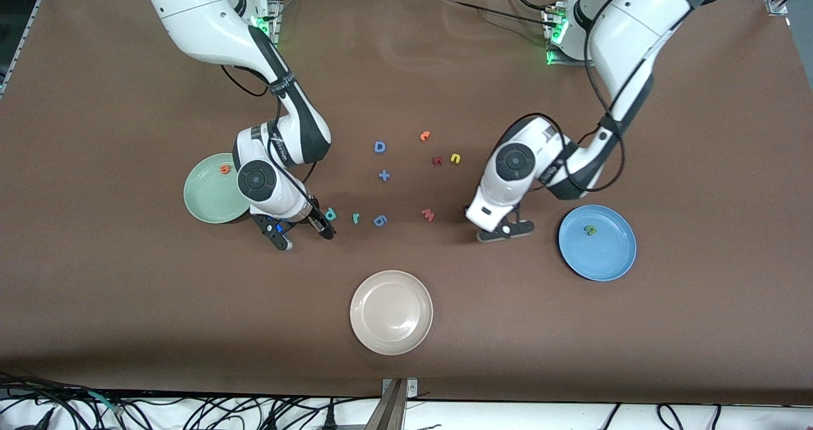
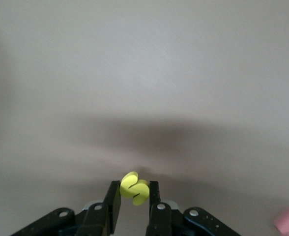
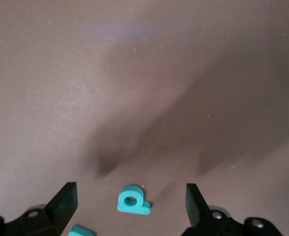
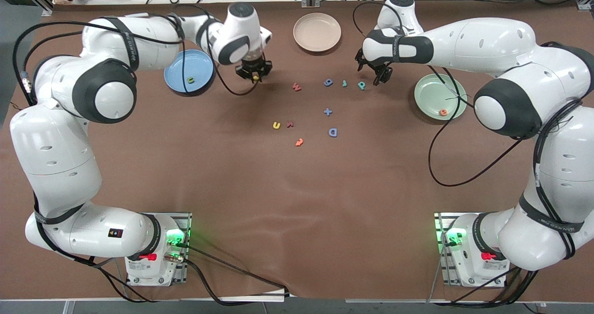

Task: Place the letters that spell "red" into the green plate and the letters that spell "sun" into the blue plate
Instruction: 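Place the s on the blue plate with the left gripper, then grasp the teal p with the right gripper while the left gripper reaches the yellow u, then grasp the yellow u with the left gripper while the right gripper places the p, then place the u on the blue plate while the right gripper reaches a teal letter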

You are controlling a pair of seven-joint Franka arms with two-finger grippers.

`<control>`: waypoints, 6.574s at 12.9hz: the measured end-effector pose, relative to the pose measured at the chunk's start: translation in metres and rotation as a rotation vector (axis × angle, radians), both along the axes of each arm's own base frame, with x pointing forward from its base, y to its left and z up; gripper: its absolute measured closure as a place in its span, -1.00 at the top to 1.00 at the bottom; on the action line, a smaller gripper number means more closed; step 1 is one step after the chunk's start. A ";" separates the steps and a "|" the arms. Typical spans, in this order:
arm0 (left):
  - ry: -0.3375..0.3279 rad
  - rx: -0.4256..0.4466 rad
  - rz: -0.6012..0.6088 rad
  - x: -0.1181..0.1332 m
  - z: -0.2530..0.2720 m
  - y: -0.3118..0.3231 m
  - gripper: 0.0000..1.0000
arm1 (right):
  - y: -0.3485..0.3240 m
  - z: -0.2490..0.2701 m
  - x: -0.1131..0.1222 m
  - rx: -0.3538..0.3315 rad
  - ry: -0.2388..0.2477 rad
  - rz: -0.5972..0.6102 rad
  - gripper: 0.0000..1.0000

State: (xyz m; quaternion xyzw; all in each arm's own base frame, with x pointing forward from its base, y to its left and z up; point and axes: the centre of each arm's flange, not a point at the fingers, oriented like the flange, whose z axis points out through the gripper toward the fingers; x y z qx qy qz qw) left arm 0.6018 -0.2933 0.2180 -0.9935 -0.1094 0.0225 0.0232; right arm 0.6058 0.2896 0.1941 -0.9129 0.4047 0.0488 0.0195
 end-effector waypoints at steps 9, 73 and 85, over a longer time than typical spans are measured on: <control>0.180 0.012 -0.176 0.067 0.022 0.209 -0.45 | 0.021 -0.013 -0.009 0.028 0.024 -0.014 0.76; -0.041 -0.060 -0.209 -0.202 -0.046 -0.097 -0.47 | -0.190 0.051 -0.005 0.033 0.194 0.311 0.91; -0.056 -0.063 -0.170 -0.183 -0.043 -0.087 -0.47 | 0.005 0.038 0.010 0.081 0.020 0.026 0.97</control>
